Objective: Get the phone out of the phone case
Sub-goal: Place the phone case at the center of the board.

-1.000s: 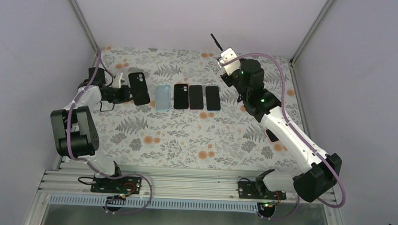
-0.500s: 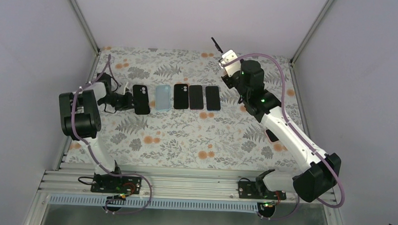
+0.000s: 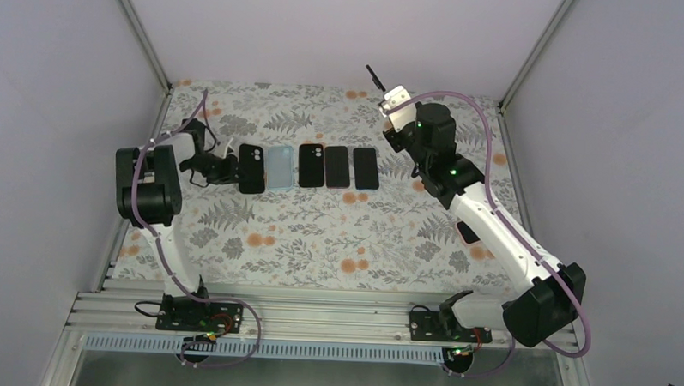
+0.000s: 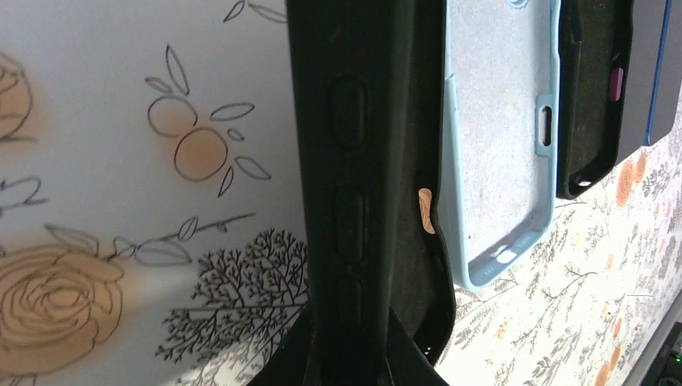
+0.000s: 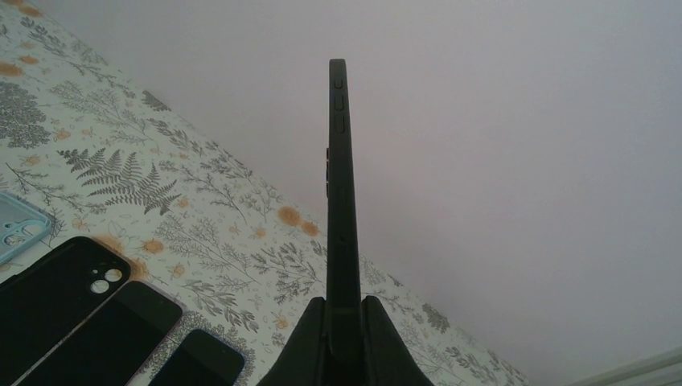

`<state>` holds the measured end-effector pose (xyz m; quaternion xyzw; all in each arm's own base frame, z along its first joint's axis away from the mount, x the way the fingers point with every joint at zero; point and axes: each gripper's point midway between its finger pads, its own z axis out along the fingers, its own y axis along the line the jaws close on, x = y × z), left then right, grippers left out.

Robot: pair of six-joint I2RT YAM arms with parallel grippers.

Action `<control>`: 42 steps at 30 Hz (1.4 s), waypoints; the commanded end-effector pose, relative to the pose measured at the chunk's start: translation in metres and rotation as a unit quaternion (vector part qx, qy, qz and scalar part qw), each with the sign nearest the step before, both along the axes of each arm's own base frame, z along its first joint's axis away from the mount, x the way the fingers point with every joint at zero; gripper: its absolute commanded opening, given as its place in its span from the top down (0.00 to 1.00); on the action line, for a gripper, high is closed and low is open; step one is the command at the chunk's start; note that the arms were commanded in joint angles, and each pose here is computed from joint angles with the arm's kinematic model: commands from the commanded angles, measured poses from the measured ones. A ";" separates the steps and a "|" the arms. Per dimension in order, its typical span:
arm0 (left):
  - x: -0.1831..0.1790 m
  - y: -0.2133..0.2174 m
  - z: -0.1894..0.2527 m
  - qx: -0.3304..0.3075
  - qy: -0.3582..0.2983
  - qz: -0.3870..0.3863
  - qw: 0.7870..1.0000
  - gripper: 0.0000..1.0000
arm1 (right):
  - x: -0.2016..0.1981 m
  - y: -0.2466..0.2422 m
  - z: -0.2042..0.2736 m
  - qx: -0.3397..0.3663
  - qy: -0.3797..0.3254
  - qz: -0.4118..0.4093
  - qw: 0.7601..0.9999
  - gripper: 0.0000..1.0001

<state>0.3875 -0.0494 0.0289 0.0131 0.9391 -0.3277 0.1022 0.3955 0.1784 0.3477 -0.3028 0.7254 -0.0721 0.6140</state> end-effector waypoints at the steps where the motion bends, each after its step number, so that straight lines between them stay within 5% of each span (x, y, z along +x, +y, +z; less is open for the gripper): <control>1: 0.011 0.005 -0.019 0.053 -0.004 -0.013 0.999 0.98 | -0.003 -0.006 0.023 0.033 -0.031 -0.004 0.999 0.96; 16: 0.022 0.004 -0.035 0.082 0.009 -0.018 0.996 0.97 | -0.003 -0.007 0.019 0.035 -0.025 -0.003 0.999 0.96; 31: 0.032 0.031 -0.004 0.162 -0.036 0.023 0.986 0.34 | -0.005 -0.004 0.029 0.038 -0.032 0.011 0.999 0.96; 37: 0.064 0.033 0.098 0.131 -0.164 0.067 0.976 0.08 | -0.004 0.003 0.046 0.038 -0.046 0.025 0.998 0.96; 42: 0.077 0.014 0.205 0.063 -0.298 0.072 0.950 0.00 | 0.000 0.011 0.068 0.022 -0.077 0.031 0.996 0.96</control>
